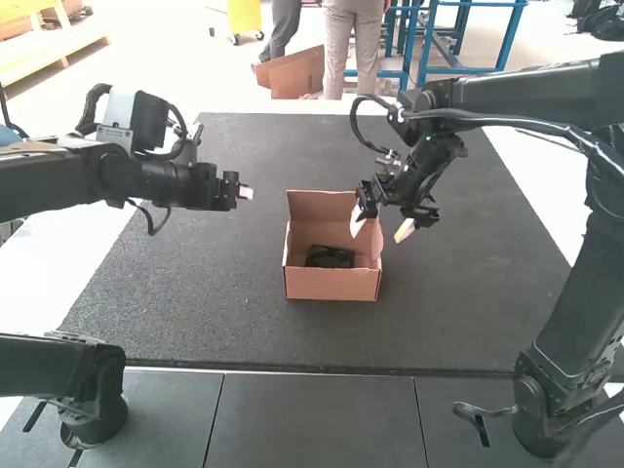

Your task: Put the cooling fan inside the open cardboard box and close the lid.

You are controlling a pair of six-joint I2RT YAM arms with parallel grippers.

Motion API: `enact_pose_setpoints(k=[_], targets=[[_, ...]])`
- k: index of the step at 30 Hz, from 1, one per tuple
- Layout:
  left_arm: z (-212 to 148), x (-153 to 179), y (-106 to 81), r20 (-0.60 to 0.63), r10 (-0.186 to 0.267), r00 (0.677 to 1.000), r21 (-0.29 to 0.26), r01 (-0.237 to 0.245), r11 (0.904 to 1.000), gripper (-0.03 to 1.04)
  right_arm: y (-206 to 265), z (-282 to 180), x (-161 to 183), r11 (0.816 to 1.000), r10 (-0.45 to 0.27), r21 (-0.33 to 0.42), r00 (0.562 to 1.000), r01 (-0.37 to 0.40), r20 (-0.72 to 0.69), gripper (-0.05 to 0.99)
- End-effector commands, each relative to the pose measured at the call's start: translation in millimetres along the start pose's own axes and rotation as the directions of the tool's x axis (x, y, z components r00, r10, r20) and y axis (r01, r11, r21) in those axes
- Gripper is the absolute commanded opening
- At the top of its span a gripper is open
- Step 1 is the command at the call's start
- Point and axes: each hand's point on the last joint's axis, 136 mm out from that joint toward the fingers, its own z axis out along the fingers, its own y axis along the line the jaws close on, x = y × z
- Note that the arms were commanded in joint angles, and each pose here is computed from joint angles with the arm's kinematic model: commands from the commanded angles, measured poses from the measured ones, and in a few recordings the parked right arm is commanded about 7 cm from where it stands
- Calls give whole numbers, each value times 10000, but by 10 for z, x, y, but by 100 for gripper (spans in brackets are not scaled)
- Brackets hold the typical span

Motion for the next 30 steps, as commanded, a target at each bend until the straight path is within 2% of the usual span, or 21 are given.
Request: enact_pose_setpoints(k=[1, 5, 7, 9, 12, 14, 16, 20, 25, 30], targets=[[-5, -242, 64, 558, 257, 9981, -442, -232, 9988, 97, -5, -327, -136, 9999, 83, -68, 9946, -76, 1037, 92], [118, -324, -8, 559, 404, 9976, -312, -387, 9988, 97, -149, -625, -277, 9987, 28, 480, 9697, -150, 2442, 92], [190, -357, -127, 531, 557, 9970, -72, -554, 9984, 97, -290, -829, -423, 9938, 49, 1018, 9324, -447, 3614, 92], [262, -373, -285, 449, 792, 9958, 218, -802, 9965, 97, -404, -1058, -545, 9879, 109, 1305, 8783, -834, 4780, 92], [355, -371, -476, 297, 989, 9947, 619, -1006, 9930, 97, -525, -1364, -680, 9822, 577, 1038, 7764, -1569, 6276, 91], [386, -411, -563, 300, 1078, 9937, 767, -1098, 9910, 97, -637, -1543, -702, 9750, 535, 1182, 7146, -1884, 6974, 91], [400, -490, -605, 413, 1156, 9924, 673, -1182, 9907, 97, -694, -1665, -677, 9727, 566, 1107, 6709, -2041, 7394, 91], [457, -598, -674, 479, 1332, 9899, 455, -1354, 9897, 97, -778, -1754, -536, 9676, 696, 1050, 6421, -2297, 7634, 91], [488, -649, -562, 221, 1348, 9906, -251, -1342, 9906, 97, -850, -1784, -370, 9635, 901, 911, 6256, -2516, 7749, 91], [583, -581, -550, -53, 1374, 9905, -288, -1375, 9901, 97, -866, -1839, -245, 9627, 982, 796, 6081, -2587, 7877, 91]])
